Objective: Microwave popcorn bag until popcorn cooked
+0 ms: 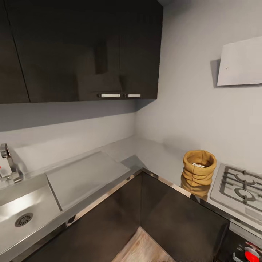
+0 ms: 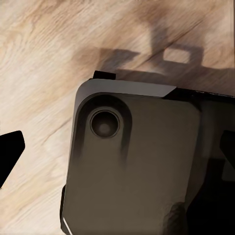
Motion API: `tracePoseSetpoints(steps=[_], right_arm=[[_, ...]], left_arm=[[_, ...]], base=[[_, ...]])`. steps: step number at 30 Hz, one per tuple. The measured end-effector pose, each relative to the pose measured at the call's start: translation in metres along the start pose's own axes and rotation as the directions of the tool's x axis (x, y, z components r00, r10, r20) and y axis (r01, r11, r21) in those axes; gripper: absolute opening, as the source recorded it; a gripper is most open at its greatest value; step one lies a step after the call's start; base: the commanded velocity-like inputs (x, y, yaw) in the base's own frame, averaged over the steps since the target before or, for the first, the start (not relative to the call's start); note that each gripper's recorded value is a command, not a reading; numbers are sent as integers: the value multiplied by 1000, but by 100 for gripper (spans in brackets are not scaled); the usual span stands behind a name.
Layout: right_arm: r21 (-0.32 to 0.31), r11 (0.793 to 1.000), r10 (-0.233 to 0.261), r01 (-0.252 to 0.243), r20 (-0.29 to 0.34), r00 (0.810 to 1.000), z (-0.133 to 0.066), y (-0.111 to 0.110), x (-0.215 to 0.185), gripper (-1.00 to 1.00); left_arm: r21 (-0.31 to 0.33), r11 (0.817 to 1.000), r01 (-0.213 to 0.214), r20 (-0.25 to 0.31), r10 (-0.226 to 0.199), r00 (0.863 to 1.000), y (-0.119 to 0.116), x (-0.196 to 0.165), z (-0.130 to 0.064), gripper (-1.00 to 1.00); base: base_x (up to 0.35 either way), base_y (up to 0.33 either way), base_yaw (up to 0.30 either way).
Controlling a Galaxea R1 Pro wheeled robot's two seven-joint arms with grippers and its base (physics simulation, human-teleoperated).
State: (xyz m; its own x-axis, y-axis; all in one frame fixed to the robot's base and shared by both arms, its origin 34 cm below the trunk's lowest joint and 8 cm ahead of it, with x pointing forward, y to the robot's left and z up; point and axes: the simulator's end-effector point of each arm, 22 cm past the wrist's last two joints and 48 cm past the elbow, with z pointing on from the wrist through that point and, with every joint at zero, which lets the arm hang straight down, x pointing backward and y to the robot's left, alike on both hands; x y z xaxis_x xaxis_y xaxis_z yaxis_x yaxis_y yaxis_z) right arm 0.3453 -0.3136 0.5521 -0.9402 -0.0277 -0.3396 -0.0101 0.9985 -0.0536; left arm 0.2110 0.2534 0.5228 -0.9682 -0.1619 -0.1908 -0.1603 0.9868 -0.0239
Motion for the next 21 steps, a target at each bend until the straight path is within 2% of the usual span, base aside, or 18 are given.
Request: tracePoseSetpoints(steps=[21], right_arm=[[-1,1000,-1,1,0,1000,0,1,0,100]], left_arm=[[2,1000,-4,1,4,1000,-1,-1,0,100]], base=[[0,0,-247]])
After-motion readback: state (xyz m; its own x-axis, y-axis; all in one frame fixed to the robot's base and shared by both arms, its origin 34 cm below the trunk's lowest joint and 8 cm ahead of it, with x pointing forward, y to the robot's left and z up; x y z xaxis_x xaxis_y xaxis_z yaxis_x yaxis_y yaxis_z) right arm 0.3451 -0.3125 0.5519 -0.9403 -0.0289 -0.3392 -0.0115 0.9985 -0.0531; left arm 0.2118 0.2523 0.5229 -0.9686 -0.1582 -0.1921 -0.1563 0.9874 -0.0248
